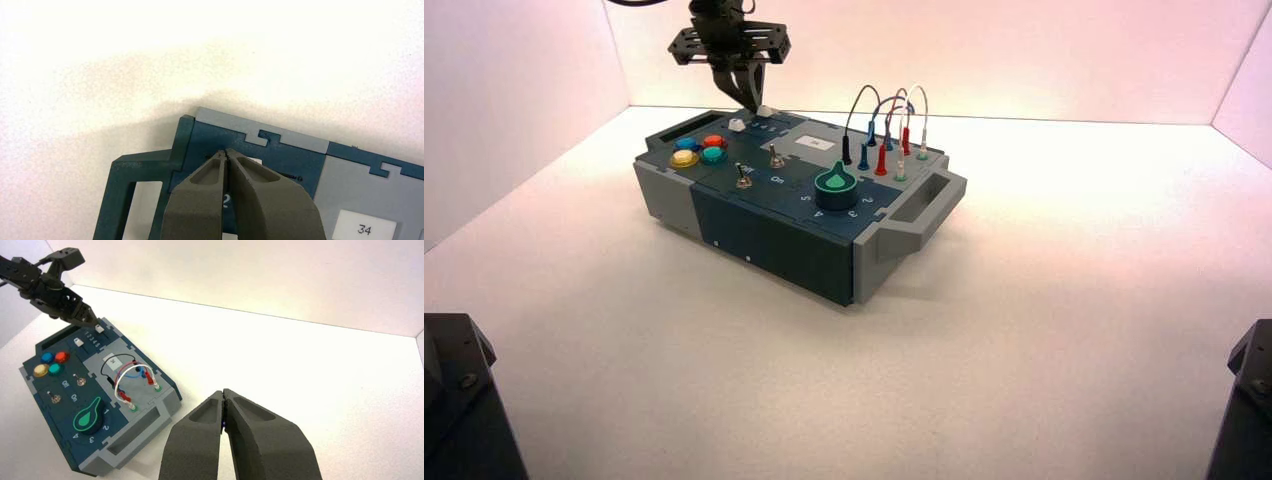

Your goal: Move the top slider to position 3.

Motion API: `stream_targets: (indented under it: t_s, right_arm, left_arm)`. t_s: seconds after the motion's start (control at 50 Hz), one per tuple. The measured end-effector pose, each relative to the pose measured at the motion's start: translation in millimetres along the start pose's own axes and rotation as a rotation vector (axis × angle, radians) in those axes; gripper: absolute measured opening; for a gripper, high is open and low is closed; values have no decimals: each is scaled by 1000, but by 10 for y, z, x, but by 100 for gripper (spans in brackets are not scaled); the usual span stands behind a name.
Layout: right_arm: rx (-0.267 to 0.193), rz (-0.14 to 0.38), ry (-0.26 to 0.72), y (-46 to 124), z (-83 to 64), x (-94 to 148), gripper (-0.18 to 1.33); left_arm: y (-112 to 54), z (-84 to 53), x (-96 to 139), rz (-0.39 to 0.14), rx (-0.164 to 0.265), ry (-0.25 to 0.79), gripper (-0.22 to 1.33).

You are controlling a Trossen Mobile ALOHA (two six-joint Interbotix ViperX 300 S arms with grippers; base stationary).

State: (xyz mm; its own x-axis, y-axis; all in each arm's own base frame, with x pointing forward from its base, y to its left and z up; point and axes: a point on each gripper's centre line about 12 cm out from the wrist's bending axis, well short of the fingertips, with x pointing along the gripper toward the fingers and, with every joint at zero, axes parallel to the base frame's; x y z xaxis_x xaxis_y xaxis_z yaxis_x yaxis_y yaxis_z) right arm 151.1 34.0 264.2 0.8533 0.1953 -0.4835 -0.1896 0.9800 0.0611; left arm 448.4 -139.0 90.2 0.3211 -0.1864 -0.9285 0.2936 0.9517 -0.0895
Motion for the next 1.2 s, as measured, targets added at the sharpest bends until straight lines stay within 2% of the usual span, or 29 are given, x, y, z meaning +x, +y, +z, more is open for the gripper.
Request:
stream_targets:
  t_s: [1.2]
  right_arm:
    - [1, -1, 0, -2, 0, 0, -14]
  left_arm:
    - [-44, -7, 3, -4, 9, 5, -16]
